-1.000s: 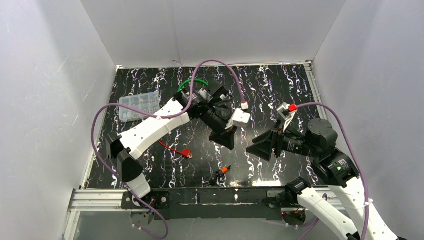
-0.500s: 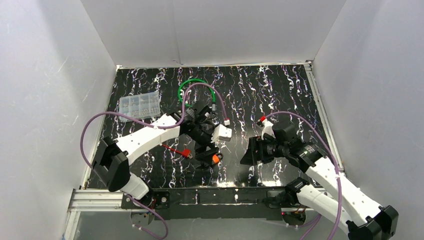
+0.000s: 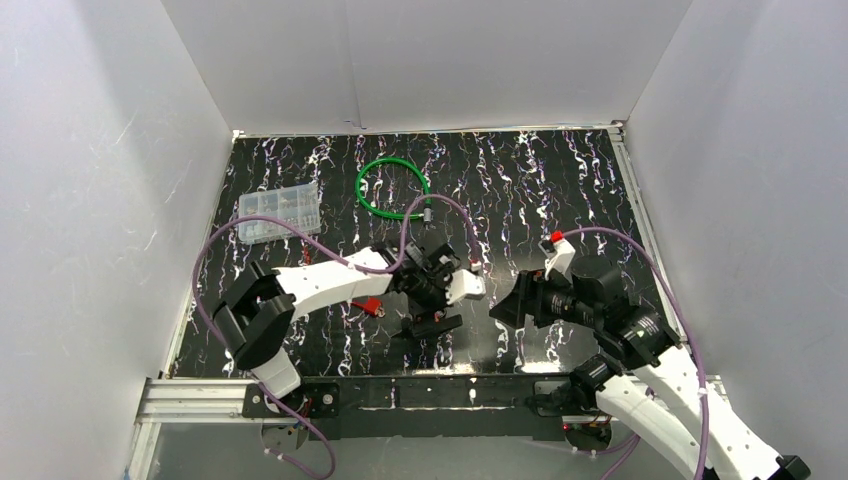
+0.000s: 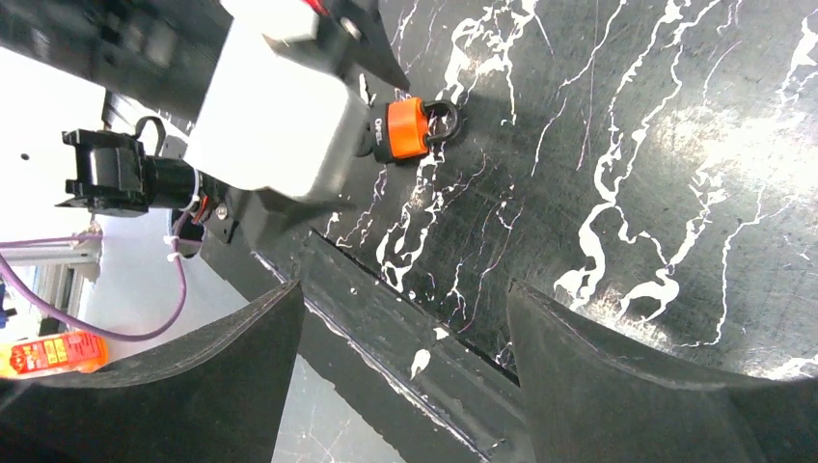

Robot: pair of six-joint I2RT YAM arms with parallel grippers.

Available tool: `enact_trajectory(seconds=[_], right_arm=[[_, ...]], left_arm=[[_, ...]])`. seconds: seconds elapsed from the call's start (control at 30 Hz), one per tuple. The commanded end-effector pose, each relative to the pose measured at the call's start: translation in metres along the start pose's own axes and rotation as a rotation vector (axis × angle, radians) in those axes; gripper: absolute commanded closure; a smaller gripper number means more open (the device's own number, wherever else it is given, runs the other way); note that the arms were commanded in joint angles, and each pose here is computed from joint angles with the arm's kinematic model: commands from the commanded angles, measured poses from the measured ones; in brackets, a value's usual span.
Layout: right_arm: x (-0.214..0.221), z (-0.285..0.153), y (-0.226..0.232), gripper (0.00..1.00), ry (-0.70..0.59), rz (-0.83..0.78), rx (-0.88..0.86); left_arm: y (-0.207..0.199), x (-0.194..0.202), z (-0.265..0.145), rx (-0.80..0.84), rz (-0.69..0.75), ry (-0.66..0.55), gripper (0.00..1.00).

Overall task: Unlock with the key
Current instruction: Pick up the lock from the center of the board.

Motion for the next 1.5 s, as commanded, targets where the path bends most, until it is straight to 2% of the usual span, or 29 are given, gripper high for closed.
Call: enact_trajectory(seconds=[0.0, 0.27, 0.4, 0.47, 0.57, 0.6, 0.73, 0.8, 0.93, 1.23, 1.33, 1.47], right_arm=[[-0.002, -0.002, 0.0, 0.16, -0.066, 0.013, 0.002], [0.0, -0.013, -0.001, 0.16, -0.124, 0.023, 0.006], [0.003, -0.017, -0.001, 0.16, -0.129, 0.027, 0.007], [0.004, -0.018, -0.002, 0.17, -0.13, 0.03, 0.008], [0.005, -0.018, -0.003, 0.18, -0.133, 0.037, 0.013], [0.005, -0.018, -0.003, 0.18, -0.135, 0.04, 0.013], [0.003, -0.019, -0.001, 0.18, -0.147, 0.049, 0.004], [0.002, -0.017, 0.0, 0.19, -0.148, 0.05, 0.001], [0.003, -0.013, -0.002, 0.19, -0.142, 0.068, -0.004], [-0.009, 0.002, 0.012, 0.23, -0.181, 0.081, -0.144], [-0.016, 0.013, 0.016, 0.24, -0.164, 0.085, -0.174], [-0.034, 0.018, 0.027, 0.25, -0.183, 0.07, -0.221]], left_arm=[[0.005, 0.004, 0.014, -0.097, -0.025, 0.068, 0.02], [0.014, 0.02, 0.033, -0.086, -0.113, 0.137, 0.02], [0.015, 0.025, 0.038, -0.059, -0.111, 0.145, 0.04], [0.013, 0.026, 0.041, -0.032, -0.112, 0.146, 0.16], [0.009, 0.027, 0.044, 0.013, -0.109, 0.141, 0.56], [0.007, 0.029, 0.044, 0.027, -0.111, 0.138, 0.65], [-0.003, 0.036, 0.042, 0.066, -0.134, 0.143, 0.78], [-0.005, 0.037, 0.04, 0.071, -0.136, 0.145, 0.98], [-0.002, 0.02, 0.019, 0.086, -0.136, 0.093, 1.0], [0.005, -0.073, -0.103, 0.003, -0.009, -0.336, 1.0], [-0.001, -0.082, -0.12, -0.011, 0.026, -0.41, 1.0], [-0.006, -0.082, -0.125, -0.051, 0.062, -0.434, 1.0]])
Point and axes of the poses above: each gripper's point midway between its finger pads, its own z axis out along the fingers, its own y axis along the line the jaws close on, x = y × z, the point moved 8 cm from there along -z, back along the fingers, and after that the axes turned 4 degrees about z, right-handed, at the moved point
